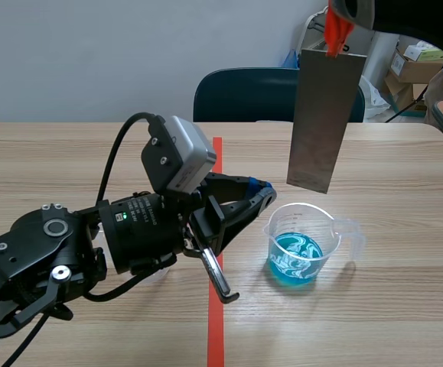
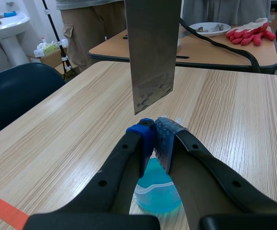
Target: Do the redox reaction experiment
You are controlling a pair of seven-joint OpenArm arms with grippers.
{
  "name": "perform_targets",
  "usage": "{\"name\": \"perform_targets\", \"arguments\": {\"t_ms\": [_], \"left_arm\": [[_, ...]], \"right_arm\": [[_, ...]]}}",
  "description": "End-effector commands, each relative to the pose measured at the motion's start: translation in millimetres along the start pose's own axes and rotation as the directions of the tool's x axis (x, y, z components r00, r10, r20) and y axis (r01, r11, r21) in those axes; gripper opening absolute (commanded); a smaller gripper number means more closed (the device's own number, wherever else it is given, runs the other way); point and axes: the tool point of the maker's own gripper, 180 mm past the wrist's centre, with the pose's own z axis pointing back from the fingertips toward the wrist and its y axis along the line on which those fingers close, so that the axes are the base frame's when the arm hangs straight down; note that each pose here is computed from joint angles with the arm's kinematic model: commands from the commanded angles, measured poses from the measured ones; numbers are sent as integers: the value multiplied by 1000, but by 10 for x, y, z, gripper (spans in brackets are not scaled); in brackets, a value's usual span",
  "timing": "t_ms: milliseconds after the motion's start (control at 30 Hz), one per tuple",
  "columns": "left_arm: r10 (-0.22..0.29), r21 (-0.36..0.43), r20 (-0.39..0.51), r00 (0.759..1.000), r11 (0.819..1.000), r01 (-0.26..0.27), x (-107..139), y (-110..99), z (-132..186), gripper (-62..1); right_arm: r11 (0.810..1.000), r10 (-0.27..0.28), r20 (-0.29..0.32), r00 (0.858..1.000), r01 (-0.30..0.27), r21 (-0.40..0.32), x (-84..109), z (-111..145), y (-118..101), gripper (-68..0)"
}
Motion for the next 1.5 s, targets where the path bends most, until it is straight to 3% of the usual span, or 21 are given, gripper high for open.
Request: {"name": "perform_targets", "arguments": {"t_ms": [0, 500, 900, 1100, 1200, 1300, 1333, 1467], "left_arm": [[0, 6, 39, 999, 1000, 0, 116, 19, -34, -592], [1, 4, 51, 999, 1000, -1, 124, 11, -5, -592], [-32, 24, 49, 998, 999, 31, 69, 111, 489, -589], [-54, 48, 23, 998, 997, 53, 82, 137, 861, -427], [-81, 62, 59, 995, 995, 77, 221, 162, 1067, -263], [-111, 78, 127, 986, 992, 102, 418, 191, 1272, -29], [-120, 84, 134, 984, 990, 109, 453, 204, 1328, 14], [-173, 75, 43, 984, 983, 169, 379, 237, 1489, 14]], "right_arm": [[1000, 20, 28, 999, -20, 7, 98, 0, 8, -665], [1000, 20, 28, 999, -20, 7, 98, 0, 8, -665], [1000, 20, 28, 999, -20, 7, 98, 0, 8, -665], [1000, 20, 28, 999, -20, 7, 98, 0, 8, -665], [1000, 20, 28, 999, -20, 7, 98, 0, 8, -665], [1000, 20, 28, 999, -20, 7, 98, 0, 8, -665], [1000, 20, 28, 999, -20, 7, 98, 0, 8, -665], [1000, 20, 28, 999, -20, 7, 98, 0, 8, -665]]}}
